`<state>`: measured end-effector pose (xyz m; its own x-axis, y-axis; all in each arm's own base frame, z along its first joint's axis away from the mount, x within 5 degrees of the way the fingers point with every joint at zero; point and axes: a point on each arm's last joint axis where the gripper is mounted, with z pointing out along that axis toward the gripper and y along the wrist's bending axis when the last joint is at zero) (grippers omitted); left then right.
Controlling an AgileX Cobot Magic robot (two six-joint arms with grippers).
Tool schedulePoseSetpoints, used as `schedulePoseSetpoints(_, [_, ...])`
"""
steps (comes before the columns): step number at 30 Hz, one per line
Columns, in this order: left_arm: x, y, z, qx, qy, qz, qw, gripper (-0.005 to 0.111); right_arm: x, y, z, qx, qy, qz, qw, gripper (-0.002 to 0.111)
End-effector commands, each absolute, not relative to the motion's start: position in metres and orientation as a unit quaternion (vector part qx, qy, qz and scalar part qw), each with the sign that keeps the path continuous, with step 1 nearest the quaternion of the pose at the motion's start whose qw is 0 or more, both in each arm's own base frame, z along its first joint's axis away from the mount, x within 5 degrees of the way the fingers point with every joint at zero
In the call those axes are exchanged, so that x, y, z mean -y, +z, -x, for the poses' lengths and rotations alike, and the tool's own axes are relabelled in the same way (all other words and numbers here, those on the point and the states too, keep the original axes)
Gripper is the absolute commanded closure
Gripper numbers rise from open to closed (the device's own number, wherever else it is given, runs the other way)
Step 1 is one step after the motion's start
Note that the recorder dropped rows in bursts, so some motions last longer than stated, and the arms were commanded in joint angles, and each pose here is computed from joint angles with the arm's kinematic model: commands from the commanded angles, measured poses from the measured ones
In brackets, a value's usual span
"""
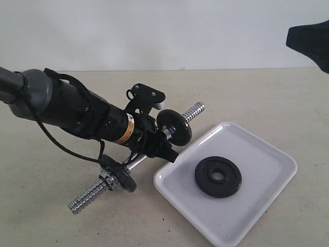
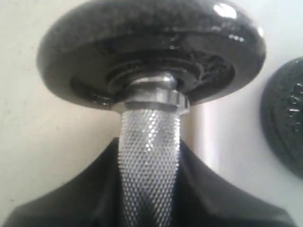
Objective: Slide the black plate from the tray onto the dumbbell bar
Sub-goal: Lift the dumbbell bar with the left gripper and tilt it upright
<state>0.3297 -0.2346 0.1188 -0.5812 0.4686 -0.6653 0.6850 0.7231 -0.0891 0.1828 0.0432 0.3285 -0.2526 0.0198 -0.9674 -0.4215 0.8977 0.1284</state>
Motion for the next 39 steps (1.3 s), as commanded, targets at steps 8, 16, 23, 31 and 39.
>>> schedulePoseSetpoints(8, [0.239, 0.187, -0.327, -0.826, -0.200, -0.355, 0.389, 0.102, -0.044, 0.328, -0.182, -0.769, 0.188, 0.130, 0.596, 0.039])
schedulePoseSetpoints(16, [0.242, 0.189, -0.321, -0.820, -0.227, -0.371, 0.372, 0.102, -0.044, 0.328, -0.182, -0.769, 0.188, 0.130, 0.596, 0.039])
schedulePoseSetpoints(23, [0.243, 0.189, -0.320, -0.821, -0.234, -0.369, 0.368, 0.102, -0.044, 0.328, -0.182, -0.769, 0.188, 0.131, 0.596, 0.039])
schedulePoseSetpoints(31, [0.232, 0.187, -0.323, -0.827, -0.247, -0.357, 0.357, 0.102, -0.044, 0.328, -0.182, -0.769, 0.188, 0.131, 0.596, 0.039])
schedulePoseSetpoints(39, [0.205, 0.176, -0.326, -0.849, -0.235, -0.328, 0.342, 0.102, -0.044, 0.328, -0.182, -0.769, 0.188, 0.131, 0.596, 0.039])
